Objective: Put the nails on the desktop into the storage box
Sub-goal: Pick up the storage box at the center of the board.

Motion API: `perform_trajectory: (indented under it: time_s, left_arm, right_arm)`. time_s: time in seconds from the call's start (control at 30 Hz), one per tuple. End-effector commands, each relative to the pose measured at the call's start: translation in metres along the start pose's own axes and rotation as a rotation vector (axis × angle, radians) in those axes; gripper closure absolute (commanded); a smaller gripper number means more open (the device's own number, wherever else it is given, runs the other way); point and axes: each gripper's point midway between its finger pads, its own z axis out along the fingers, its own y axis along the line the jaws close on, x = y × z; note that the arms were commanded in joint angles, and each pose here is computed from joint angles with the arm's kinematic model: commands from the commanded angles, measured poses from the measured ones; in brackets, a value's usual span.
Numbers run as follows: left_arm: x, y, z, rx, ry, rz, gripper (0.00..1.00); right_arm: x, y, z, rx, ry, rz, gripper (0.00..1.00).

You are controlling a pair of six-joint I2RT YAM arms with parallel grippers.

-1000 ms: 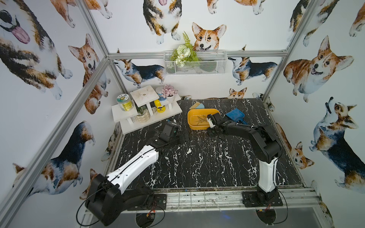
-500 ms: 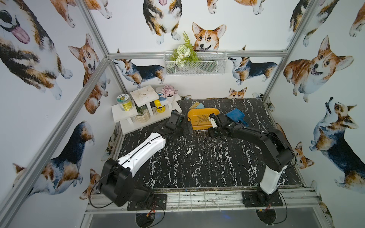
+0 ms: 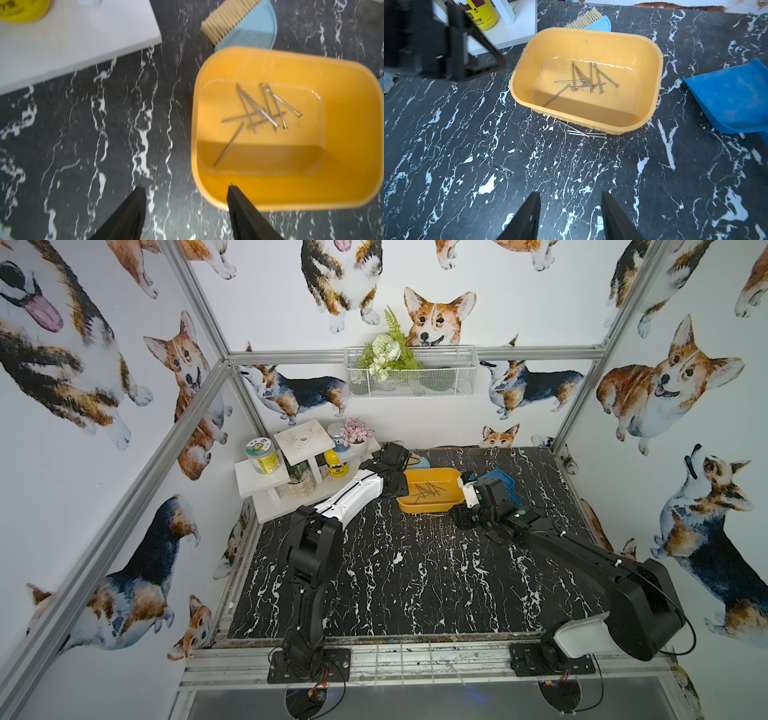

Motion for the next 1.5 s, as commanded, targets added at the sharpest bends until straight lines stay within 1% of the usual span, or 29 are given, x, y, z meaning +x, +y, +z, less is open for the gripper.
perform_trajectory:
  time_s: [0.0, 0.1, 0.27, 0.4, 0.5, 0.73, 0.97, 1.03, 1.17, 1.27, 1.33, 1.47]
  left_arm:
    - [0.007, 0.004, 0.015, -0.058, 0.068, 0.06, 0.35]
    - [0.005, 0.005, 0.031, -0.097, 0.088, 0.072, 0.36]
    - [-0.002, 0.003, 0.05, -0.141, 0.105, 0.095, 0.46]
    - [-0.006, -0.001, 0.061, -0.161, 0.122, 0.118, 0.58]
    - [-0.008, -0.004, 0.067, -0.176, 0.13, 0.134, 0.67]
    - [-0.001, -0.005, 0.079, -0.177, 0.159, 0.141, 0.79]
    - [-0.004, -0.008, 0.08, -0.152, 0.157, 0.123, 0.93]
    - [-0.006, -0.01, 0.079, -0.136, 0.158, 0.115, 1.0]
    - [-0.008, -0.015, 0.078, -0.101, 0.161, 0.096, 1.0]
    - [-0.013, -0.019, 0.07, -0.08, 0.154, 0.09, 1.0]
    - [-0.019, -0.022, 0.059, -0.061, 0.139, 0.088, 1.0]
    - [-0.036, -0.03, 0.023, -0.022, 0.085, 0.089, 1.0]
  right_arm:
    - [0.006, -0.005, -0.012, 0.02, 0.005, 0.022, 0.48]
    - [0.009, -0.006, -0.023, 0.021, -0.008, 0.029, 0.48]
    - [0.017, -0.007, -0.032, 0.017, -0.013, 0.046, 0.47]
    - [0.026, -0.008, -0.032, 0.014, 0.001, 0.051, 0.48]
    - [0.03, -0.01, -0.032, 0.016, 0.006, 0.052, 0.48]
    - [0.033, -0.012, -0.034, 0.025, 0.0, 0.051, 0.48]
    - [0.042, -0.014, -0.033, 0.026, 0.014, 0.058, 0.48]
    - [0.046, -0.015, -0.032, 0.026, 0.02, 0.064, 0.48]
    - [0.052, -0.016, -0.032, 0.029, 0.029, 0.069, 0.49]
    - [0.054, -0.018, -0.032, 0.037, 0.031, 0.067, 0.49]
    - [0.054, -0.019, -0.033, 0.042, 0.03, 0.067, 0.49]
    - [0.052, -0.02, -0.032, 0.047, 0.025, 0.063, 0.49]
